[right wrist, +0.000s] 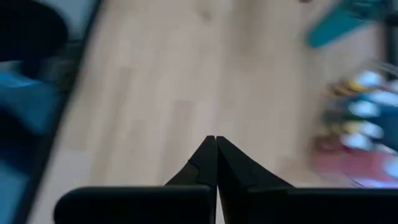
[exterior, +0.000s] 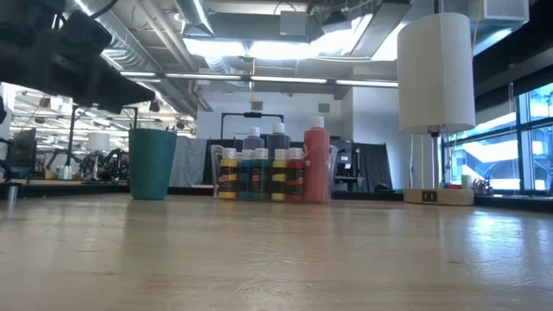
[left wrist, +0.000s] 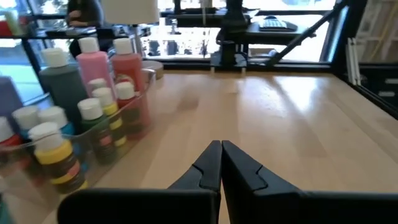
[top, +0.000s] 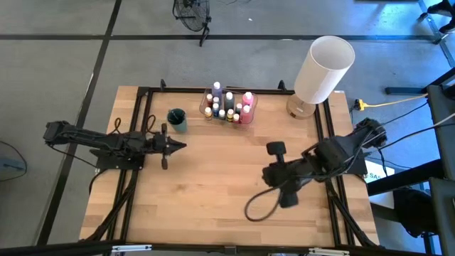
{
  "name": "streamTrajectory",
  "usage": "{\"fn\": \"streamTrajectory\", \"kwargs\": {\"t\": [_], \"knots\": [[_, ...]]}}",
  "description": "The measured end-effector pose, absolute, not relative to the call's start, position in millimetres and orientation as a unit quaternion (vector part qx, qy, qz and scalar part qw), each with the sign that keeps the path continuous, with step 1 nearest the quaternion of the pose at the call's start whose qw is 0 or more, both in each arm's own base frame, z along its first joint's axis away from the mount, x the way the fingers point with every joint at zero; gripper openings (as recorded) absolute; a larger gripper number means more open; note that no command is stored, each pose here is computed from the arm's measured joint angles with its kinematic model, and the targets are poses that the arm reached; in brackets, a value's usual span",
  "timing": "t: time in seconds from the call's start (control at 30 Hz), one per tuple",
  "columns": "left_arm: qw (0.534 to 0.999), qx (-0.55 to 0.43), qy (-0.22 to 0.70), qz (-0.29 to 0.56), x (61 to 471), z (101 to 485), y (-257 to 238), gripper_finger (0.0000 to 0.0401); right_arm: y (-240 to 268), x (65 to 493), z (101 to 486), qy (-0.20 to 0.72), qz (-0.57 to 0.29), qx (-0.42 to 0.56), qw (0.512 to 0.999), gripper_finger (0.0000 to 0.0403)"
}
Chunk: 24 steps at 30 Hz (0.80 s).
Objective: Pick & Place Paint Supplies
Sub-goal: Return to Home Position
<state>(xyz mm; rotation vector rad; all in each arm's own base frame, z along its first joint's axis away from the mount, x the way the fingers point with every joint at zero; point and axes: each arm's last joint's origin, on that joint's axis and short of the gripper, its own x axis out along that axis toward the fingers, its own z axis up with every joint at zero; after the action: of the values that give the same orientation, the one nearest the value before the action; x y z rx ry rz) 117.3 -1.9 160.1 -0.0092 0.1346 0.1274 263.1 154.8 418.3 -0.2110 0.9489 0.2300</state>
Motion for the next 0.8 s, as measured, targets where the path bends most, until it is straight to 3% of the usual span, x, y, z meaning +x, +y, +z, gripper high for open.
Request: {"fn": "streamTrajectory", "kwargs": {"t": [0.3,0.53,0.8], "knots": [[0.997,-0.017,0.057,0.042,108.4,161.6,3.8,0.0002,145.0,235.4,443.3,0.42,0.207,-0.095,0.879,0.0],[0.999,-0.033,0.029,0.018,100.1,164.5,3.5,0.0002,130.6,204.9,464.0,0.354,0.226,-0.073,0.904,0.0],[0.999,-0.042,0.008,0.005,97.6,167.8,1.6,0.0002,114.5,172.0,417.0,0.299,0.235,-0.069,0.922,0.0]]}}
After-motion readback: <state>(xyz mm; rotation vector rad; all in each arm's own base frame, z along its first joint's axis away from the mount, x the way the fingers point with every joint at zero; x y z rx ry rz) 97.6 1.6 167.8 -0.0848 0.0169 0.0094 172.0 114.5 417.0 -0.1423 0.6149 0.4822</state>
